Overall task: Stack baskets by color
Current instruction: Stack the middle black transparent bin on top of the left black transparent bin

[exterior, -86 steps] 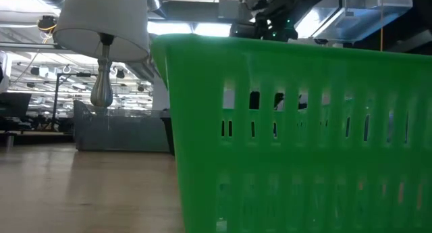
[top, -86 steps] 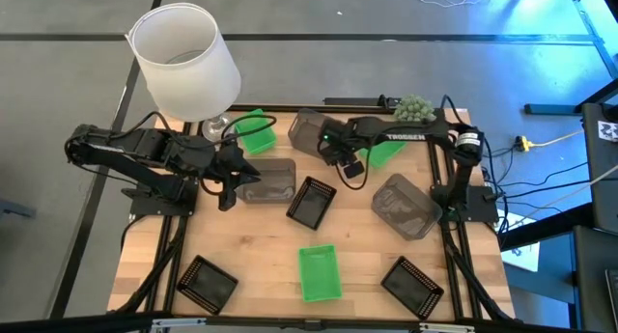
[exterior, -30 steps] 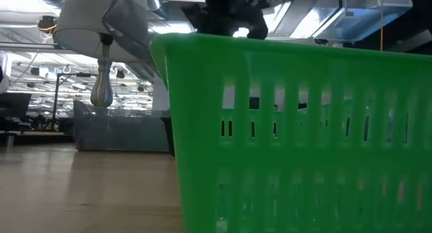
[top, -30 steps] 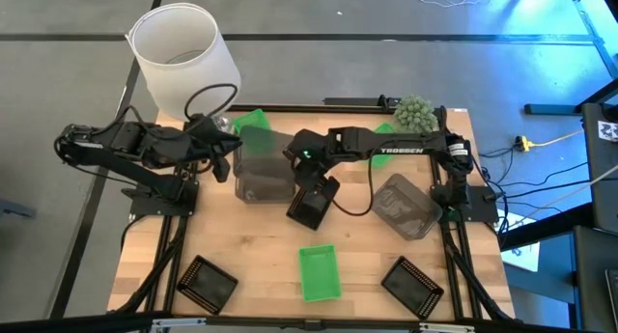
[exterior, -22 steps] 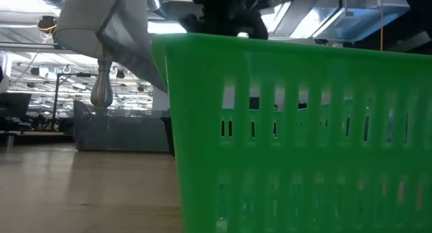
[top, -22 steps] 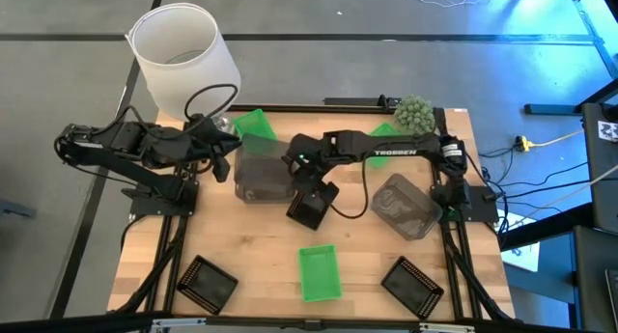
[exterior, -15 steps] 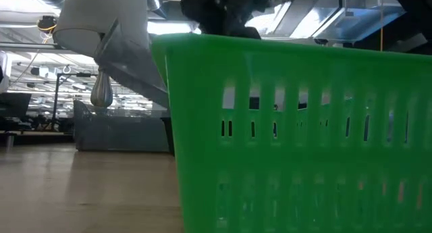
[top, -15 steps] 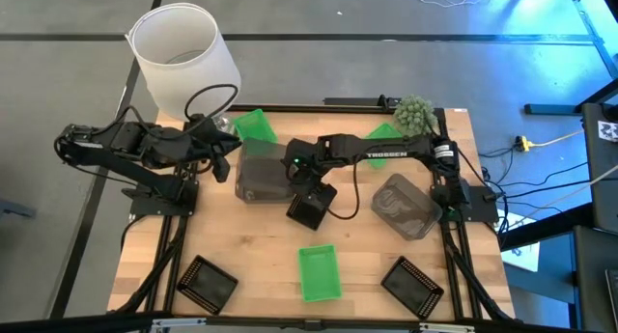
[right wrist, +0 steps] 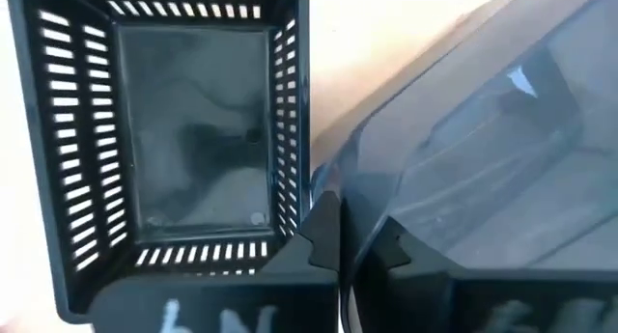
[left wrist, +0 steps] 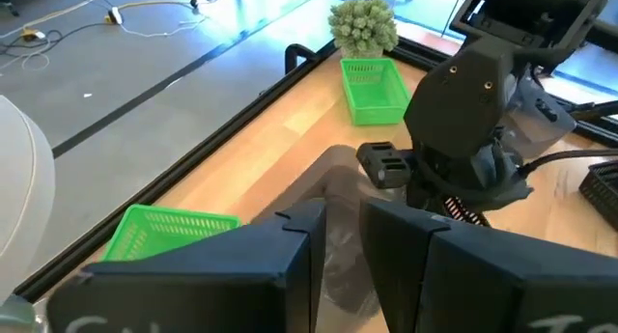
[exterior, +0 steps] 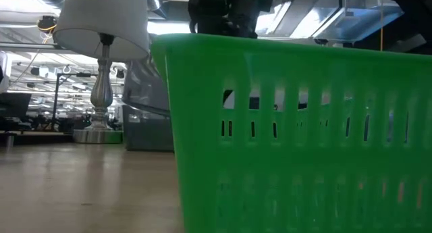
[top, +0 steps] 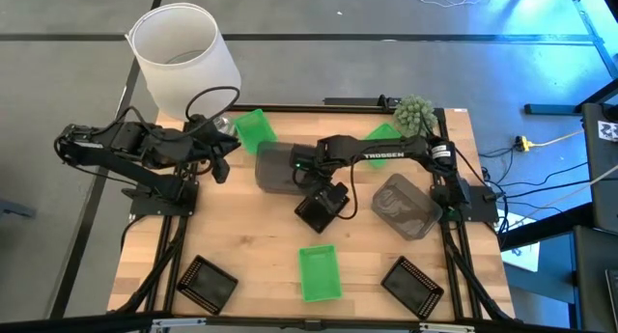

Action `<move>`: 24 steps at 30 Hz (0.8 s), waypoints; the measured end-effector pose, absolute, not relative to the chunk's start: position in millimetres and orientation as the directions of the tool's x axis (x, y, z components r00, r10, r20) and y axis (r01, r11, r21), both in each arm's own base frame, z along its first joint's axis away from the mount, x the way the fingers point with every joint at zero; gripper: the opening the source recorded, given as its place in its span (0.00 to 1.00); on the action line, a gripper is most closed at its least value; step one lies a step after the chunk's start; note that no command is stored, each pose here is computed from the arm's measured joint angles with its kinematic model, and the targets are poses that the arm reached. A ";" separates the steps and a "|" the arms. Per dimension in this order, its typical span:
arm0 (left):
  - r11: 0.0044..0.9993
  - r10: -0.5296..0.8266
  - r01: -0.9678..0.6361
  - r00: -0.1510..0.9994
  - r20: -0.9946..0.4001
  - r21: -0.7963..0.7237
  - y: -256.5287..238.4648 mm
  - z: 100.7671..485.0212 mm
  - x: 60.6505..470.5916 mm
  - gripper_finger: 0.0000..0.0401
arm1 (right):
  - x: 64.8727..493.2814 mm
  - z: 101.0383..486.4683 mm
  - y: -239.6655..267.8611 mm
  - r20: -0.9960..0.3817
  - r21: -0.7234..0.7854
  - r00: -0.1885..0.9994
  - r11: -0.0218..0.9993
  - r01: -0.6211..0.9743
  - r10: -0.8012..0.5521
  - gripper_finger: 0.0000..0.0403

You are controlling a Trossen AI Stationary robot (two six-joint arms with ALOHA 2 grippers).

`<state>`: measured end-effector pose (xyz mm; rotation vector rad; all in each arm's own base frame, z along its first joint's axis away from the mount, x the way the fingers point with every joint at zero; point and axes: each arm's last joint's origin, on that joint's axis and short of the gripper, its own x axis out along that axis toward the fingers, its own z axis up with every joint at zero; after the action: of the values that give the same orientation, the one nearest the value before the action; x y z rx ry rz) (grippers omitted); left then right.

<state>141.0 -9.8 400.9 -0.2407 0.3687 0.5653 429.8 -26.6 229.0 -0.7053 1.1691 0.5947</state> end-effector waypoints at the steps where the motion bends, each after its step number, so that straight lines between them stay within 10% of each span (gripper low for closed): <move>1: 0.819 0.476 -0.561 0.782 -0.403 -0.121 -9.8 400.9 140.9 0.14 | 429.8 229.0 -26.9 -0.957 -0.189 0.286 0.648 -0.738 0.047 0.00; 24: 0.818 0.476 -0.562 0.782 -0.403 -0.124 -9.8 400.9 141.0 0.14 | 425.0 232.6 -29.1 -0.971 -0.208 0.234 0.653 -0.728 -0.048 0.13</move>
<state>141.0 -9.8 400.9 -0.2442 0.3679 0.5659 425.0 -29.1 232.6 -0.7557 1.2667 0.5333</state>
